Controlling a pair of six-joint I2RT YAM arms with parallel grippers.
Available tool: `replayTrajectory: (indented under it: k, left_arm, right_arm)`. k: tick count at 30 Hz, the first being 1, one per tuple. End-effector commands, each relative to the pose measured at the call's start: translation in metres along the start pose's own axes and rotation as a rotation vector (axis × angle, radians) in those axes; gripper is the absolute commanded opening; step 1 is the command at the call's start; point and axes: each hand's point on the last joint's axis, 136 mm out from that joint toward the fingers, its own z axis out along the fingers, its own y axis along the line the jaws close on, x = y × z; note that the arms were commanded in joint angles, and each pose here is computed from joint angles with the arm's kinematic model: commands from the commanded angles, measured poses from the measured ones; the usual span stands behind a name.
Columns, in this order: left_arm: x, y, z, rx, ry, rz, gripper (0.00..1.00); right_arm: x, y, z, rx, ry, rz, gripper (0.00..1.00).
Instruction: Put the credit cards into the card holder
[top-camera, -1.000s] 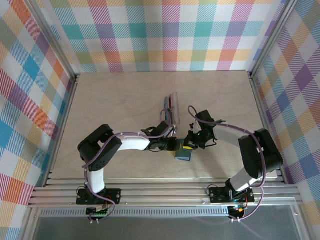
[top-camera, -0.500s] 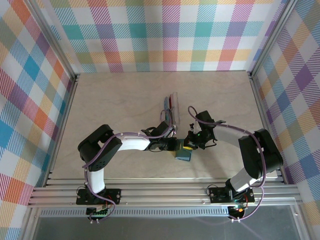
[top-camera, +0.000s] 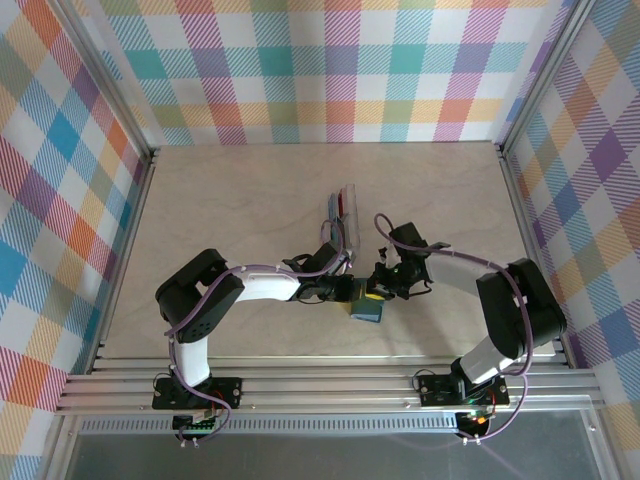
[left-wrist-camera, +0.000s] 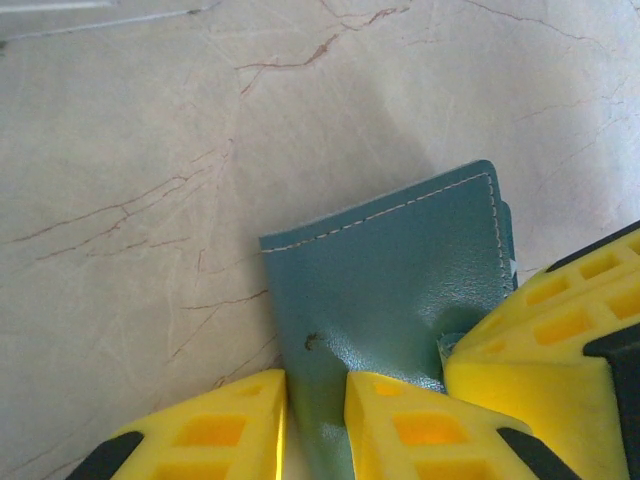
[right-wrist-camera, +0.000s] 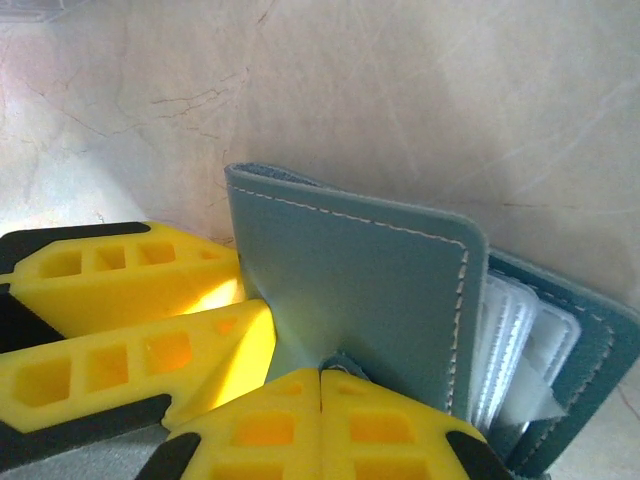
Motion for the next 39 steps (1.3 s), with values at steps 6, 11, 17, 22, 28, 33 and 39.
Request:
replayTrajectory:
  k: [6, 11, 17, 22, 28, 33, 39]
  left_arm:
    - [-0.026, 0.044, -0.069, -0.310, -0.189, -0.019, 0.43]
    - [-0.037, 0.050, -0.145, -0.374, -0.301, -0.050, 0.98]
    - [-0.056, 0.087, -0.267, -0.625, -0.589, -0.107, 1.00]
    - [-0.064, 0.130, -0.348, -0.906, -0.974, -0.056, 1.00]
    - [-0.061, 0.177, -0.348, -0.936, -1.082, 0.017, 1.00]
    - [-0.064, 0.246, -0.340, -0.944, -1.061, -0.114, 1.00]
    - [-0.088, 0.302, -0.282, -1.026, -0.883, -0.087, 1.00]
  right_arm:
    - [-0.024, 0.043, -0.022, -0.073, -0.149, -0.125, 0.55]
    - [-0.035, 0.095, -0.068, -0.190, -0.246, -0.232, 0.97]
    - [-0.062, 0.078, -0.138, 0.070, -0.531, -0.260, 1.00]
    - [-0.089, 0.021, -0.234, 0.431, -1.026, -0.151, 1.00]
    - [-0.101, 0.001, -0.247, 0.494, -1.407, -0.452, 1.00]
    - [-0.120, -0.054, -0.231, 0.541, -1.319, -0.378, 1.00]
    - [-0.147, -0.096, -0.195, 0.543, -1.223, -0.324, 1.00]
